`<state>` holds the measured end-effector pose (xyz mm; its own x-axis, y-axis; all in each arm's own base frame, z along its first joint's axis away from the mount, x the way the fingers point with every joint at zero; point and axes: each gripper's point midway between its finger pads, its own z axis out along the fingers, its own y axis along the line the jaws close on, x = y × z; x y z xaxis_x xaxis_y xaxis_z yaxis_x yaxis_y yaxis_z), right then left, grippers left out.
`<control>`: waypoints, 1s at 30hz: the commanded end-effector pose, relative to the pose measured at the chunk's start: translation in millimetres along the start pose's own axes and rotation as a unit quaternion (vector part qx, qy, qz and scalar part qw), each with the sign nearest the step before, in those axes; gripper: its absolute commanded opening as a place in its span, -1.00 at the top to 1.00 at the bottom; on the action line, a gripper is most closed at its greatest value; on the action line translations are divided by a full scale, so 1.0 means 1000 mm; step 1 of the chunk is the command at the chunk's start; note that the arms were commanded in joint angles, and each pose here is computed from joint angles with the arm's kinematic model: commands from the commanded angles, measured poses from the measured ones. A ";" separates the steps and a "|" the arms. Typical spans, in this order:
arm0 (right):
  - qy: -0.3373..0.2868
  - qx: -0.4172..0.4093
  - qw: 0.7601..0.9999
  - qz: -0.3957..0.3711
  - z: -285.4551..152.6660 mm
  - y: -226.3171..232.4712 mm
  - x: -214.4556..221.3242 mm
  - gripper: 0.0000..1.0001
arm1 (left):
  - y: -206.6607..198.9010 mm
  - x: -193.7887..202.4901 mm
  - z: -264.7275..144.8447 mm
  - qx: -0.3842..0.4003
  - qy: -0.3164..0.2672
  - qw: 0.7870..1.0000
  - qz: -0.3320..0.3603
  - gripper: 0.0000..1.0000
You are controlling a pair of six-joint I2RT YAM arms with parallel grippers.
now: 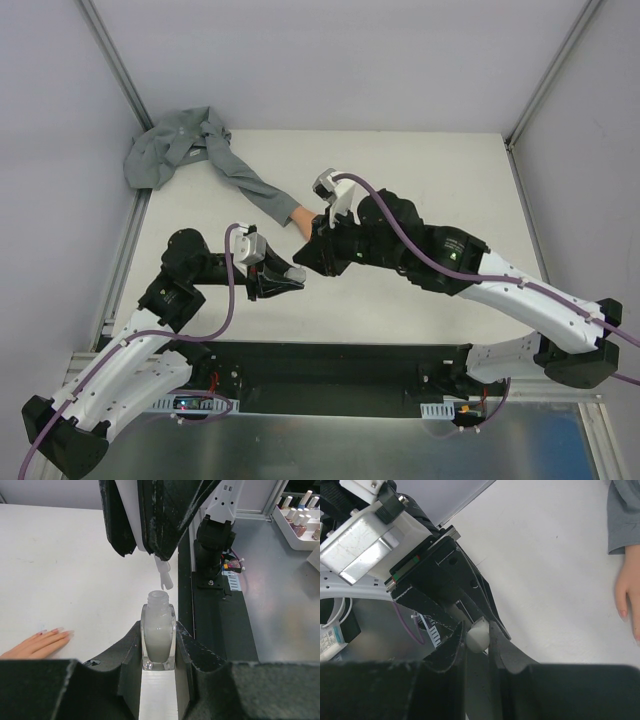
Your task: Paint the nails
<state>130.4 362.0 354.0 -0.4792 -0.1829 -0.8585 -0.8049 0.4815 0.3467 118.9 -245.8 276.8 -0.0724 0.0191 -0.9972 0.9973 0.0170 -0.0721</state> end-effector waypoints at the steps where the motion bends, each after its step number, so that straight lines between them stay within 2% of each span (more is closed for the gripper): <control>1: -0.034 -0.004 0.999 0.006 -0.005 0.005 -0.016 1.00 | -0.003 -0.009 0.001 0.008 -0.014 0.999 0.033 1.00; 30: -0.039 0.013 0.999 0.006 -0.003 -0.003 -0.012 0.99 | -0.005 -0.010 0.001 0.015 -0.017 0.999 0.035 1.00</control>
<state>137.8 360.3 342.6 -0.4781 -0.1822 -0.8592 -0.7873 0.5225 0.3273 119.1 -245.5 277.7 -0.0692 0.0168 -0.9975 0.9974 0.0210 -0.0688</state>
